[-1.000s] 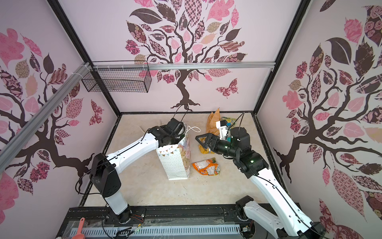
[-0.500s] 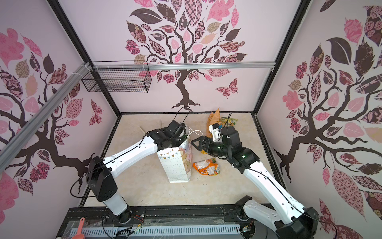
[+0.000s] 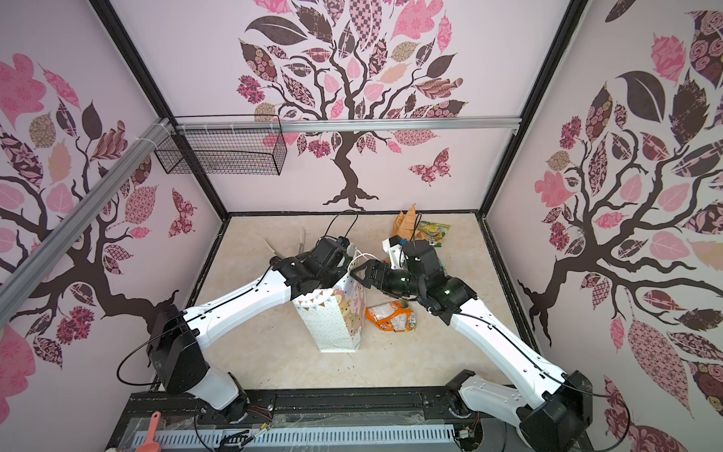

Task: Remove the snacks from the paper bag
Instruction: 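Grasp the green Fox's candy bag with the left gripper and lift it, then lift the green candy bag out of the bag with the left gripper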

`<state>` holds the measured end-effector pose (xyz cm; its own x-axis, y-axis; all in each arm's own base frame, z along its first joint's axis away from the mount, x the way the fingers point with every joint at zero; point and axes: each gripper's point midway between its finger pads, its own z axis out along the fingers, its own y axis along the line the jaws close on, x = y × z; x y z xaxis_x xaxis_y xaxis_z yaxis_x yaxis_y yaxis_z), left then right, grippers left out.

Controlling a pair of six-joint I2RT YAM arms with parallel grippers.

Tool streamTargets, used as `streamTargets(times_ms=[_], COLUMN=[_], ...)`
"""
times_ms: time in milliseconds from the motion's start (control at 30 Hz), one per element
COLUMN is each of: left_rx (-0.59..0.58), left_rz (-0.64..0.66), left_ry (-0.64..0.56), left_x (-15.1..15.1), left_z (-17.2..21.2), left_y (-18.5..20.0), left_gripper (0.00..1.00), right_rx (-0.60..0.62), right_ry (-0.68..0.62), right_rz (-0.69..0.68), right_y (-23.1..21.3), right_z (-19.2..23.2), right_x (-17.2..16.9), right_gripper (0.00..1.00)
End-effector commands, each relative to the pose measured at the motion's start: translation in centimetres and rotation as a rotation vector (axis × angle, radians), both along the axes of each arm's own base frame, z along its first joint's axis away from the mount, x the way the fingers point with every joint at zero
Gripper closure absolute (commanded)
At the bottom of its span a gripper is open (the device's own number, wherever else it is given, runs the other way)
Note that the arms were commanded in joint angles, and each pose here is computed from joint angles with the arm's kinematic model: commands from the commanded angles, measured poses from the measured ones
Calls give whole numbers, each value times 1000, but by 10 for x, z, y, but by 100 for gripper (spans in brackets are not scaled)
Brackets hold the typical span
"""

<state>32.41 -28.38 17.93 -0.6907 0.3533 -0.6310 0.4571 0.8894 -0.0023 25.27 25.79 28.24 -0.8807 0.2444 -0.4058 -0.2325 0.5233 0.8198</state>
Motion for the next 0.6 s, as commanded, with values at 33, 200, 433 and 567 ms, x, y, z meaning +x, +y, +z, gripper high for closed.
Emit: streamTargets(times_ms=[33,200,433,567], left_rx=[-6,-21,-70,-91], left_rz=[-15,-12,11,23], left_ry=[-139,-168,-200,-211], left_x=[7,4,2,2], left_z=[19,24,44,53], left_y=[-5,-7,-3,-2], left_gripper=[100,100,100,100], right_rx=[79,62,-34,-87], right_ry=[-38,-26,37,46], right_rz=[9,36,33,14], right_y=[8,18,18,10], right_z=[30,19,-32,-54], right_x=[-1,-7,-12,-13], right_gripper=[0,0,0,0])
